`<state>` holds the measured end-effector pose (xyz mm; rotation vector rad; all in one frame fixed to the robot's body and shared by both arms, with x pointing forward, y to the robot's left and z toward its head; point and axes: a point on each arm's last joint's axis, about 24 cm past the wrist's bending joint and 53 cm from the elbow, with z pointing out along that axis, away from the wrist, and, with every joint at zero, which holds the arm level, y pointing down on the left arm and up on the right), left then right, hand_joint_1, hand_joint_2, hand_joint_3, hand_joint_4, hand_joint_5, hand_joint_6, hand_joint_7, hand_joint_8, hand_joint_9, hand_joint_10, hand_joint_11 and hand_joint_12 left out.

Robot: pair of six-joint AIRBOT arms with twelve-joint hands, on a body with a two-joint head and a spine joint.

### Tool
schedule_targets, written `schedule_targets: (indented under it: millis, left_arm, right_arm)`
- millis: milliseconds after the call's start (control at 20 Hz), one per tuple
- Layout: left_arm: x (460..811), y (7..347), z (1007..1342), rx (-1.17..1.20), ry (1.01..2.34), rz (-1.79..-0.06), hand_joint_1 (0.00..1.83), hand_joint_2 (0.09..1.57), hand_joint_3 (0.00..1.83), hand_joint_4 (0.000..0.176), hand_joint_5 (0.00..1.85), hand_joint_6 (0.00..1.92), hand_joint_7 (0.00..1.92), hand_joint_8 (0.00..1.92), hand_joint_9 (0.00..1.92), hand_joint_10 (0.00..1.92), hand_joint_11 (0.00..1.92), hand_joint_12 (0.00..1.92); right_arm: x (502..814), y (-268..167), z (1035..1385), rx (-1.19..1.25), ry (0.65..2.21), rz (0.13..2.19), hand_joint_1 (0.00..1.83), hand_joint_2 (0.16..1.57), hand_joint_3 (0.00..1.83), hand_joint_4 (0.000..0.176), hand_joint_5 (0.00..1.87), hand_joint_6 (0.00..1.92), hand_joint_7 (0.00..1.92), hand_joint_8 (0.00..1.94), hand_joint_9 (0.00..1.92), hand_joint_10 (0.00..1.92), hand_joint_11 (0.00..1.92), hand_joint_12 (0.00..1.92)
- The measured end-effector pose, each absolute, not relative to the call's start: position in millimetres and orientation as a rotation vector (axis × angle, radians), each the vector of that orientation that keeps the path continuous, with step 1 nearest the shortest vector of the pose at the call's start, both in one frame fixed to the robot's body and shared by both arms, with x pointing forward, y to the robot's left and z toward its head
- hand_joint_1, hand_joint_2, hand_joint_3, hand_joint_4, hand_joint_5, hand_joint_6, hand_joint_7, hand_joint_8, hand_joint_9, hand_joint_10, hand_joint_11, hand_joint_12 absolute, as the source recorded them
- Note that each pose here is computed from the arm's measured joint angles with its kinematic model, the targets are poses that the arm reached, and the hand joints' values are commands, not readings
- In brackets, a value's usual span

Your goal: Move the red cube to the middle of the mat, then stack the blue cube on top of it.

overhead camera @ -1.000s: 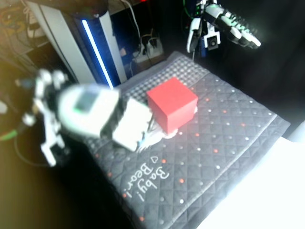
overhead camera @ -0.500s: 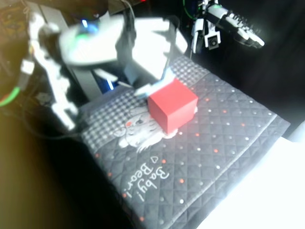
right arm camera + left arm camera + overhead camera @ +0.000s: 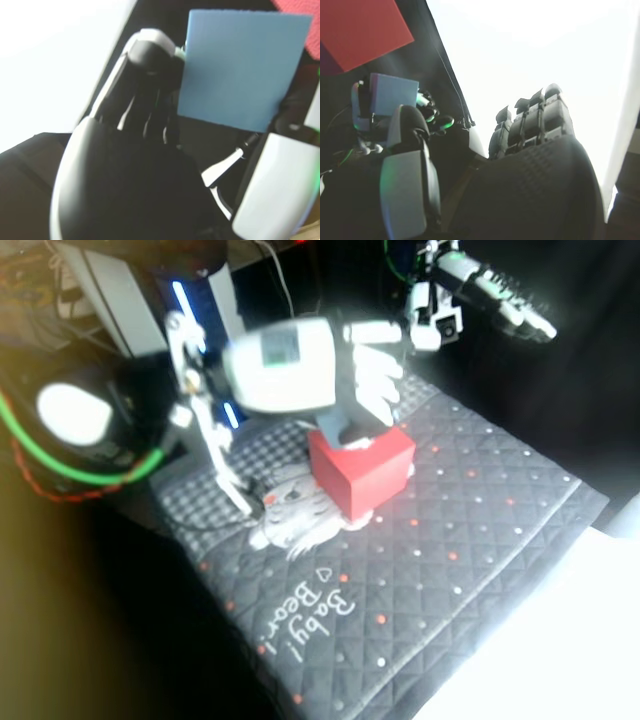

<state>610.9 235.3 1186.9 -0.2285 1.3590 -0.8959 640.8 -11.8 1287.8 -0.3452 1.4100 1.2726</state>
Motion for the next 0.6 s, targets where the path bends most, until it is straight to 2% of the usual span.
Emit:
schedule_targets:
  millis: [50,100,150,200,250,300,350,400,450,550,600]
  left_arm:
    - [611.1,235.9,1187.0,-0.231,1.358,-0.895,0.71,0.98,0.0,0.131,0.06,0.0,0.0,0.0,0.0,0.0,0.0,0.0]
    - [611.3,236.4,1187.0,-0.234,1.358,-0.894,0.72,0.98,0.0,0.132,0.07,0.0,0.0,0.0,0.0,0.0,0.01,0.0]
    - [611.3,236.3,1187.0,-0.233,1.358,-0.894,0.73,0.99,0.0,0.132,0.07,0.0,0.0,0.0,0.0,0.0,0.01,0.0]
    - [611.4,236.6,1186.9,-0.234,1.358,-0.893,0.74,0.99,0.0,0.126,0.07,0.0,0.0,0.0,0.0,0.0,0.0,0.0]
    - [611.6,237.0,1186.9,-0.235,1.358,-0.892,0.74,0.99,0.0,0.126,0.07,0.0,0.0,0.0,0.0,0.0,0.0,0.0]
    - [612.0,237.1,1186.6,-0.234,1.358,-0.891,0.75,0.99,0.0,0.13,0.06,0.0,0.0,0.0,0.0,0.0,0.0,0.0]
    - [612.0,237.1,1186.8,-0.234,1.356,-0.892,0.78,0.99,0.0,0.137,0.05,0.0,0.0,0.0,0.0,0.0,0.0,0.0]
    - [612.1,237.2,1186.2,-0.236,1.358,-0.891,0.78,0.99,0.0,0.146,0.05,0.0,0.0,0.0,0.0,0.0,0.0,0.0]
    - [612.0,237.2,1186.4,-0.235,1.358,-0.891,0.75,0.99,0.0,0.143,0.05,0.0,0.0,0.0,0.0,0.0,0.0,0.0]
    - [612.2,237.7,1186.4,-0.238,1.357,-0.89,0.74,1.0,0.01,0.144,0.04,0.0,0.0,0.0,0.0,0.0,0.0,0.0]
    - [612.2,237.6,1186.4,-0.238,1.357,-0.89,0.74,1.0,0.01,0.148,0.04,0.0,0.0,0.0,0.0,0.0,0.0,0.0]
  right_arm:
    - [641.9,-11.3,1287.9,-0.338,1.41,1.28,1.09,1.34,0.0,0.0,0.57,1.55,0.63,1.61,0.59,1.67,0.6,1.85]
    - [644.7,-12.3,1288.4,-0.322,1.41,1.293,0.99,1.35,0.0,0.0,0.56,1.6,0.51,1.25,0.52,1.51,0.47,1.86]
    - [647.0,-13.3,1286.7,-0.312,1.417,1.297,0.93,1.35,0.0,0.0,0.57,1.6,0.43,0.97,0.42,1.42,0.37,1.85]
    - [647.9,-13.1,1283.8,-0.3,1.425,1.31,0.64,1.32,0.0,0.0,0.16,0.82,0.28,0.5,0.22,1.2,0.11,1.78]
    - [648.2,-12.5,1283.5,-0.299,1.426,1.312,0.64,1.32,0.0,0.0,0.16,0.82,0.28,0.5,0.22,1.2,0.11,1.78]
    - [648.6,-12.4,1283.0,-0.304,1.427,1.308,0.54,1.31,0.0,0.0,0.14,0.41,0.27,0.23,0.13,1.0,0.02,1.6]
    - [649.1,-11.8,1279.4,-0.305,1.44,1.303,0.46,1.27,0.0,0.0,0.13,0.14,0.21,0.03,0.06,0.67,0.0,1.45]
    - [649.3,-11.6,1277.3,-0.305,1.447,1.301,0.45,1.25,0.0,0.0,0.09,0.09,0.14,0.01,0.02,0.58,0.0,1.29]
    - [649.4,-11.7,1277.1,-0.305,1.448,1.3,0.38,1.25,0.0,0.0,0.04,0.04,0.06,0.0,0.02,0.44,0.0,1.11]
    - [649.5,-12.1,1277.4,-0.304,1.447,1.3,0.32,1.23,0.0,0.0,0.0,0.0,0.0,0.0,0.06,0.19,0.0,0.92]
    - [649.6,-12.1,1277.1,-0.304,1.448,1.299,0.31,1.23,0.0,0.0,0.0,0.0,0.0,0.0,0.07,0.14,0.0,0.85]
